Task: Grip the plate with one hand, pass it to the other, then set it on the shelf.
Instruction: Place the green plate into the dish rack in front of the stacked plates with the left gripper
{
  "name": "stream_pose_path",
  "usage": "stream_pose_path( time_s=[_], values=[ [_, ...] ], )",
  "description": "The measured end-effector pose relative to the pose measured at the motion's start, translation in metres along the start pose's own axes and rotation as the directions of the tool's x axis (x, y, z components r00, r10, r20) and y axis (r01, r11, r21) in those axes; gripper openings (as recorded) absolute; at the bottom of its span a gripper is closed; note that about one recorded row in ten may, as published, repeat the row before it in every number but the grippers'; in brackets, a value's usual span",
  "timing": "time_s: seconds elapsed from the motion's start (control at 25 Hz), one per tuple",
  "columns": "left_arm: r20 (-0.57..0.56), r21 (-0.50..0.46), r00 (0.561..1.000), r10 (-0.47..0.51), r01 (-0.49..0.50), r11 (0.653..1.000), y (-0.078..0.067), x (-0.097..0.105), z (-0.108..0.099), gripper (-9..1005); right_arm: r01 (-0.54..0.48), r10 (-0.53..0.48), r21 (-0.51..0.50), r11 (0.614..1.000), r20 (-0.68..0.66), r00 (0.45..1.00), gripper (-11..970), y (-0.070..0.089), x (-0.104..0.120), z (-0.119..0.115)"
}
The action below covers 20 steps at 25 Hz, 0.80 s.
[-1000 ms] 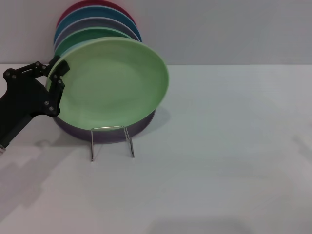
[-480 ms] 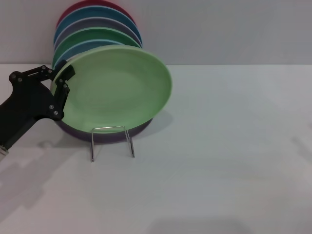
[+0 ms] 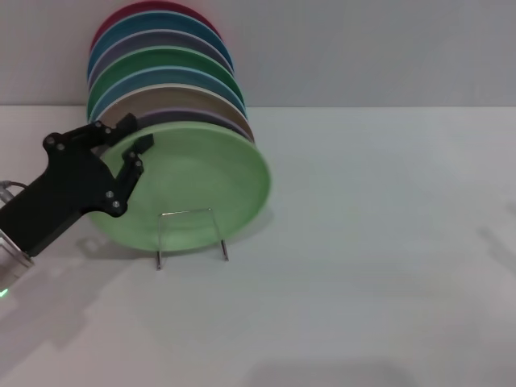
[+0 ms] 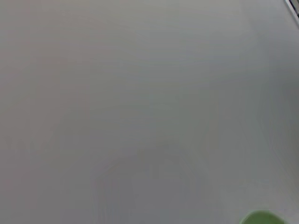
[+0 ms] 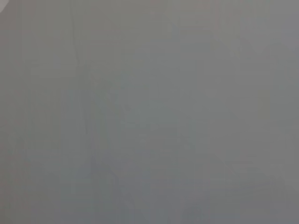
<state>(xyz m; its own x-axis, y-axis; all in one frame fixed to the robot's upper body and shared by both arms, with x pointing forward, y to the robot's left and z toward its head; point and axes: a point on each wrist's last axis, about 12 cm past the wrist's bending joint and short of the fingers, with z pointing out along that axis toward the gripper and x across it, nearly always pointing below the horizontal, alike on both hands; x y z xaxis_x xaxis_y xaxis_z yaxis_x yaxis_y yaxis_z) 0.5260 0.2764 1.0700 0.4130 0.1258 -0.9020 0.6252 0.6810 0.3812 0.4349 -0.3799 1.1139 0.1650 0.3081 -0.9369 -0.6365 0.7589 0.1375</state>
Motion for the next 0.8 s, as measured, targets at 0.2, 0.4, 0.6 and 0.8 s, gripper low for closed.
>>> stream_pose_path(
  time_s=[0.2, 0.4, 0.6, 0.8],
  values=[
    [0.000, -0.009, 1.000, 0.011, -0.011, 1.000, -0.001, 0.000, 0.001, 221, 0.004, -0.004, -0.005, 1.000, 0.002, 1.000, 766, 0.000, -0.001, 0.001],
    [0.022, -0.008, 0.999, 0.034, -0.033, 0.999, -0.007, -0.001, 0.002, 449, 0.005, -0.005, -0.008, 1.000, 0.003, 1.000, 766, 0.000, -0.001, 0.001],
    [0.024, -0.012, 0.997, 0.073, -0.073, 0.997, -0.018, 0.000, 0.003, 604, 0.008, -0.008, -0.007, 1.000, 0.002, 1.000, 767, 0.000, -0.002, 0.000],
    [0.060, -0.040, 0.991, 0.117, -0.115, 0.993, -0.027, -0.004, -0.006, 681, 0.011, -0.011, -0.004, 1.000, 0.003, 1.000, 767, 0.000, -0.002, -0.001]
  ],
)
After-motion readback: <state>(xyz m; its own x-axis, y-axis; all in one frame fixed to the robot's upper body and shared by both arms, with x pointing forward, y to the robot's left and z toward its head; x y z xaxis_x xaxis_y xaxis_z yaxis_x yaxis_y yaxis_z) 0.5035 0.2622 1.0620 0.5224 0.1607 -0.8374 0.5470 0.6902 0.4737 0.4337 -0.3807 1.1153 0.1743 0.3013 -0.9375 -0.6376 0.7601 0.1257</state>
